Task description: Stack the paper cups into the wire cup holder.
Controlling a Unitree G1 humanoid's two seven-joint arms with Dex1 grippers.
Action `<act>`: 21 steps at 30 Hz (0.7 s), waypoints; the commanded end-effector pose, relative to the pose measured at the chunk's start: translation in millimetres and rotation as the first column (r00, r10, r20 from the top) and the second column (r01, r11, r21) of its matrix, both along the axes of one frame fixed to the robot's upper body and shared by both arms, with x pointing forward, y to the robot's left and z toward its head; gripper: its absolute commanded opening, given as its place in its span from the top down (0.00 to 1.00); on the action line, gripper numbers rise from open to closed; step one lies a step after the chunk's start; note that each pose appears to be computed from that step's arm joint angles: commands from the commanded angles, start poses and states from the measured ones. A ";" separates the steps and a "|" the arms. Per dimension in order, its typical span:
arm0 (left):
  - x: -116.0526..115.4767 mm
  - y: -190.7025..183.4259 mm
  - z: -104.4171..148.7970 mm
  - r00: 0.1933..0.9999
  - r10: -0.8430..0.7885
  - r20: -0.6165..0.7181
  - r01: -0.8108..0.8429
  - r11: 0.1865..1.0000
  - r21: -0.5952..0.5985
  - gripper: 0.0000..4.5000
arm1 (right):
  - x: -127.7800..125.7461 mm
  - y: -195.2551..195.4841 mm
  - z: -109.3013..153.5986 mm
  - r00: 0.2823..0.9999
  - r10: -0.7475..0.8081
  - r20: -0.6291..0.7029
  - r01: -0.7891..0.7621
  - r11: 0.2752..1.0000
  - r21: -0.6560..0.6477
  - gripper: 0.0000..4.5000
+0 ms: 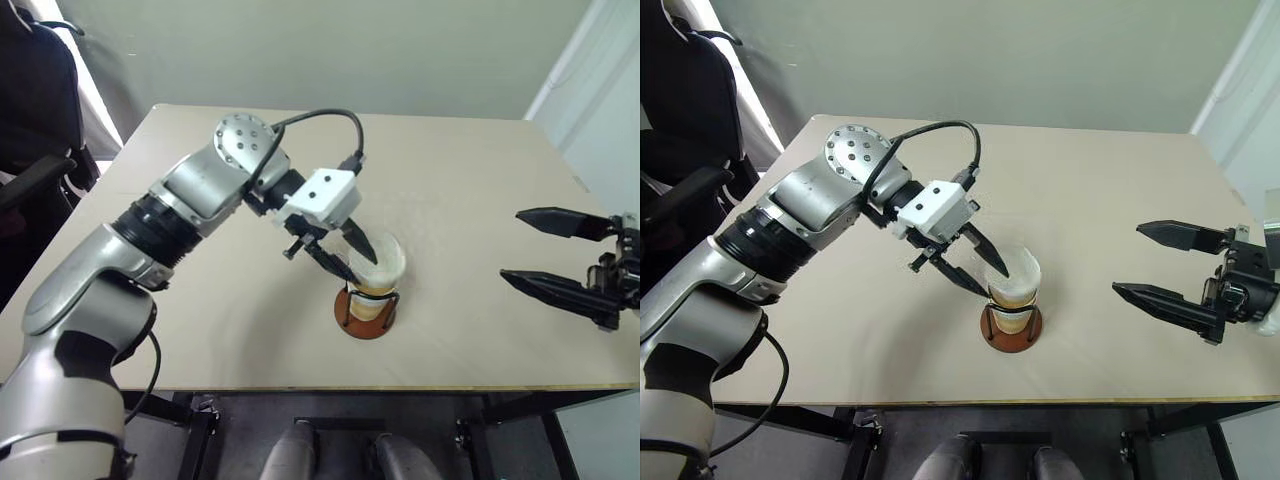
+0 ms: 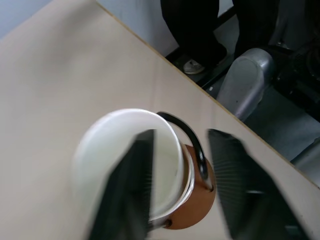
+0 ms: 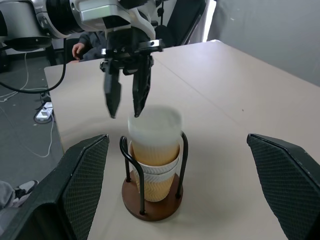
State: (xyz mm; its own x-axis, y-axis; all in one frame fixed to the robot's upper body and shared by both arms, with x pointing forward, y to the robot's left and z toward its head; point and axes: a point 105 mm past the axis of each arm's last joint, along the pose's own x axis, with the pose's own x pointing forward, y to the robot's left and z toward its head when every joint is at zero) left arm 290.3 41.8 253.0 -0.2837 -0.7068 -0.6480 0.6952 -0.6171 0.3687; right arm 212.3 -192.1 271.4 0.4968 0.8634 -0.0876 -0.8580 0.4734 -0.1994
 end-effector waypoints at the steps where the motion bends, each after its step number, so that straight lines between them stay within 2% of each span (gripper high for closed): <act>1: -6.6 -3.2 13.6 0.999 -0.042 0.025 0.043 0.999 -0.023 0.29 | -4.5 0.3 11.0 0.999 0.009 0.052 -0.009 1.000 -0.011 0.00; 4: -3.4 -2.9 19.2 0.999 -0.021 0.030 0.023 0.999 -0.047 0.05 | -1.1 1.1 11.2 0.999 0.020 0.048 -0.019 1.000 -0.012 0.00; 5: -1.1 -1.9 21.4 1.000 -0.006 0.029 0.007 0.998 -0.058 0.00 | 0.4 1.7 10.9 0.999 0.025 0.044 -0.025 1.000 -0.012 0.00; 9: 15.2 10.4 37.9 0.993 0.119 -0.016 -0.120 0.978 -0.171 0.00 | 12.2 -0.9 0.3 1.000 0.007 -0.003 -0.007 0.998 -0.061 0.00; 12: 32.0 52.0 51.7 0.937 0.292 -0.193 -0.339 0.895 -0.290 0.00 | 26.1 -14.8 -22.2 0.996 -0.069 -0.061 0.059 0.985 -0.165 0.00; 14: 36.9 82.4 49.5 0.880 0.384 -0.278 -0.461 0.831 -0.311 0.00 | 26.2 -19.7 -26.8 0.994 -0.071 -0.079 0.055 0.982 -0.181 0.00; 17: 32.0 125.4 44.1 0.787 0.487 -0.378 -0.604 0.732 -0.316 0.00 | 23.2 -26.9 -26.5 0.994 -0.056 -0.089 0.039 0.984 -0.175 0.00; 21: 16.9 170.4 33.5 0.671 0.605 -0.428 -0.738 0.598 -0.311 0.00 | 22.2 -36.1 -19.5 0.996 -0.022 -0.091 0.006 0.985 -0.173 0.00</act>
State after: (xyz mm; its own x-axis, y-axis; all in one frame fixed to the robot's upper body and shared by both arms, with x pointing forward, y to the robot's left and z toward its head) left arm 316.7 207.5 264.2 0.2499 -0.9340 -0.2553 0.9655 0.2205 0.1385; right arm 237.6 -225.1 235.5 0.4944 0.8187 -0.2920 -0.8688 0.4762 -0.1358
